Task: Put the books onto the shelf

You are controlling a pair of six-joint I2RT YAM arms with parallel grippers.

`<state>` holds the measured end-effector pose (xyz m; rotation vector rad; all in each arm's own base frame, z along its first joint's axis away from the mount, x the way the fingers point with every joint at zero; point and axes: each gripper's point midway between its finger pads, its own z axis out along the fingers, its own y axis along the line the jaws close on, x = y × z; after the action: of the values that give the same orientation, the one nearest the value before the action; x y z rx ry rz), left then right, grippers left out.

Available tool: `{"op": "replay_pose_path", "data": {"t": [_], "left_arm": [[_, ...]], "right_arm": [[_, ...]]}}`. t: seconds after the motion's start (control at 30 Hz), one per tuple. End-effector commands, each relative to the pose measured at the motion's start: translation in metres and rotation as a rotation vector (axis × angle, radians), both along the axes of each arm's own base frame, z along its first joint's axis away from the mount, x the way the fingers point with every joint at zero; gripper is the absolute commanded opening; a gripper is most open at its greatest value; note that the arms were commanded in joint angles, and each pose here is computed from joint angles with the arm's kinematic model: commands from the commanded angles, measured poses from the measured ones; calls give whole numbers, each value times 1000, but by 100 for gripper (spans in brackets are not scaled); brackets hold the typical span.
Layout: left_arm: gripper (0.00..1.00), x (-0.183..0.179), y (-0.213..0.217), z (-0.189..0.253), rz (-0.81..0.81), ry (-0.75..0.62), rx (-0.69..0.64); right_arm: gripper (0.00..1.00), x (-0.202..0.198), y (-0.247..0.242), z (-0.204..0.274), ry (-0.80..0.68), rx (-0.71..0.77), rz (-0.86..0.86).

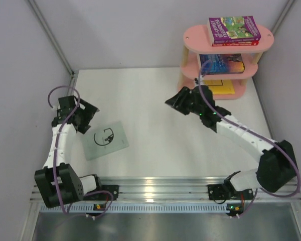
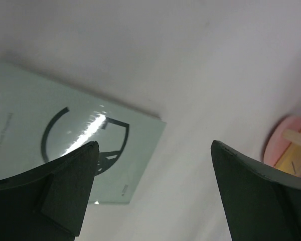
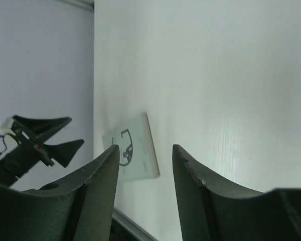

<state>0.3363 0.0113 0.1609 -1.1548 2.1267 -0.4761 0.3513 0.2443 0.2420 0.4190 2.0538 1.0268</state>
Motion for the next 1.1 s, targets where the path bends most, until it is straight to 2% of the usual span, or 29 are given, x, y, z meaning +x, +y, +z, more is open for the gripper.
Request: {"op": "replay_pose_path", "data": {"t": [0.0, 0.13, 0.23, 0.4, 0.5, 0.67, 0.77, 0.83, 0.9, 0.93, 0.97, 1.03, 1.07], "left_arm": [[98, -23, 39, -12, 208, 68, 82], [95, -53, 85, -30, 409, 161, 253], [92, -56, 95, -42, 371, 189, 321], [94, -66, 110, -68, 371, 305, 352], [93, -69, 113, -83, 377, 315, 306], [93, -61, 100, -98, 250, 335, 268], [93, -52, 76, -108, 82, 329, 187], [88, -42, 46, -110, -68, 278, 69], [81, -40, 27, -119, -145, 267, -19], [81, -43, 15, -124, -183, 263, -69], [79, -41, 2, -123, -226, 230, -129], [74, -48, -23, -127, -285, 215, -195], [73, -45, -33, -122, -318, 178, -203]], "right_arm": [[47, -13, 67, -20, -47, -35, 130], [46, -22, 141, -42, -87, -66, 269], [46, -27, 189, -85, -50, -68, 380], [46, -39, 246, -107, -83, -64, 517], [46, -42, 263, -130, -68, -78, 550], [46, -49, 269, -171, -31, -147, 575], [46, -63, 273, -186, -12, -150, 601], [45, -71, 273, -195, 3, -129, 621], [39, -71, 265, -204, 24, -158, 602], [29, -70, 256, -209, 29, -189, 594], [24, -62, 245, -212, 40, -211, 567], [15, -56, 215, -218, 72, -243, 530], [13, -36, 191, -218, 89, -242, 475]]}}
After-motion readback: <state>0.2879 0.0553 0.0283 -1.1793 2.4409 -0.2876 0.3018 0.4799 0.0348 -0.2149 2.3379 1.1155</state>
